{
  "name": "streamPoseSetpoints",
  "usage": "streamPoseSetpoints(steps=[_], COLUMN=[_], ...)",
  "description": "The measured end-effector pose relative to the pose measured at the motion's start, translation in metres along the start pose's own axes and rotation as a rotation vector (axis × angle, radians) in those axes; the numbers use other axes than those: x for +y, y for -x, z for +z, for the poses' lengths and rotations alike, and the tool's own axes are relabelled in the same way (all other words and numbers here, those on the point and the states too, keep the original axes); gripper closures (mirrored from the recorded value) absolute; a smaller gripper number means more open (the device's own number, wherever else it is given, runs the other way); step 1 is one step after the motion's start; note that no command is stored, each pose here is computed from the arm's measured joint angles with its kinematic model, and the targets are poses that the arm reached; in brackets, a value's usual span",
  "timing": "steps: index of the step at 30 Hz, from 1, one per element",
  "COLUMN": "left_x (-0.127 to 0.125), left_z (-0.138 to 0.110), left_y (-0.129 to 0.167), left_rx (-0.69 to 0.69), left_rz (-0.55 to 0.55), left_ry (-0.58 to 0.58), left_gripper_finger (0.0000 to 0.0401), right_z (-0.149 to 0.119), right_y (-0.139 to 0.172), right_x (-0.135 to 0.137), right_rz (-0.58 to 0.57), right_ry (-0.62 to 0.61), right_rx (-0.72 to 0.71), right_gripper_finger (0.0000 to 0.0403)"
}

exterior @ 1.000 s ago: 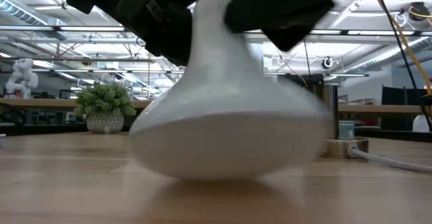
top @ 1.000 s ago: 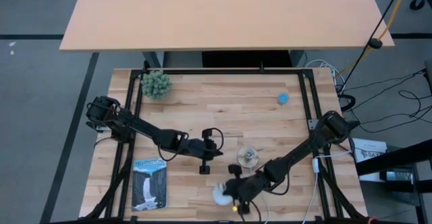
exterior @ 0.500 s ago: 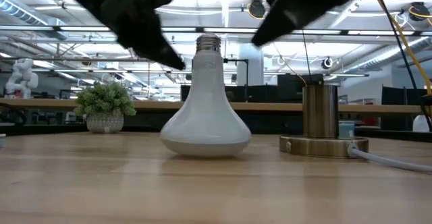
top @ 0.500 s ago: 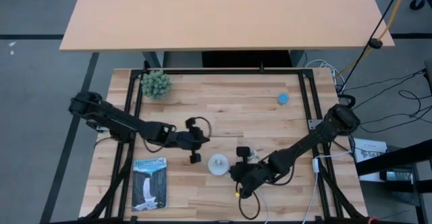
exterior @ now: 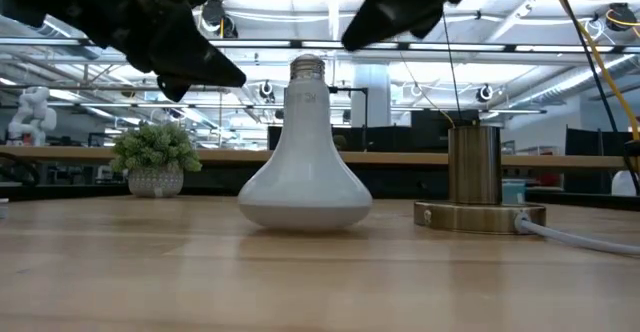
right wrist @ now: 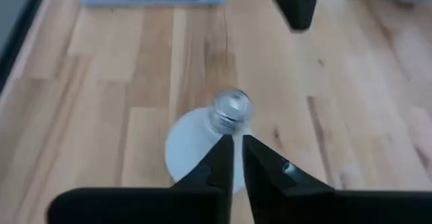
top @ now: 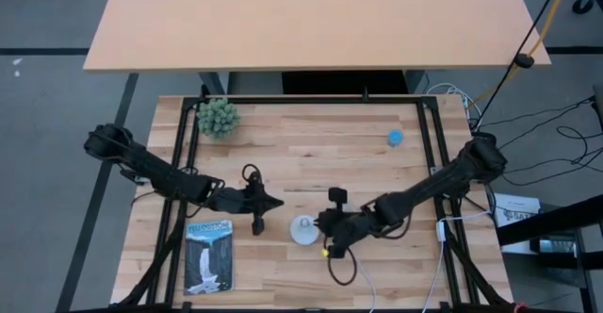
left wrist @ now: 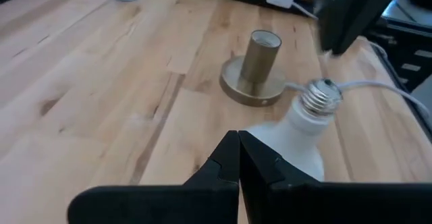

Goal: Screw lightbulb
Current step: Insert the lightbulb into the desk lamp

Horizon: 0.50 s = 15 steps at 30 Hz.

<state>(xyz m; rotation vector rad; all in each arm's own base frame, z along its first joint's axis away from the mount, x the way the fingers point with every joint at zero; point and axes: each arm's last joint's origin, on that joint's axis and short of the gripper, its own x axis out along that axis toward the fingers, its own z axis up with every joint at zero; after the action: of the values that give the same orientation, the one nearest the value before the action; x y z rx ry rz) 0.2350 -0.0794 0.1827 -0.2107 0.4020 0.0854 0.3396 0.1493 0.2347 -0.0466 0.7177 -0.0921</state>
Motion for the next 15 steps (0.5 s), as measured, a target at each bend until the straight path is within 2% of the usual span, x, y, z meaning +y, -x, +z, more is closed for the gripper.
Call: streamPoseSetpoints(steps=[9, 15], left_x=[0.0, 0.0], left_z=[0.001, 0.001], left_y=[0.0, 0.0], left_rx=[-0.008, -0.007], left_rz=[-0.004, -0.004], left_ry=[0.002, 0.002], left_gripper_finger=[0.0401, 0.0401], right_z=[0.004, -0.004], right_y=[-0.003, -0.018], right_x=[-0.005, 0.0], right_rz=[0.025, 0.015], right_ry=[0.015, -0.053], right_rx=[-0.018, 0.022], right_gripper_finger=[0.0254, 0.019])
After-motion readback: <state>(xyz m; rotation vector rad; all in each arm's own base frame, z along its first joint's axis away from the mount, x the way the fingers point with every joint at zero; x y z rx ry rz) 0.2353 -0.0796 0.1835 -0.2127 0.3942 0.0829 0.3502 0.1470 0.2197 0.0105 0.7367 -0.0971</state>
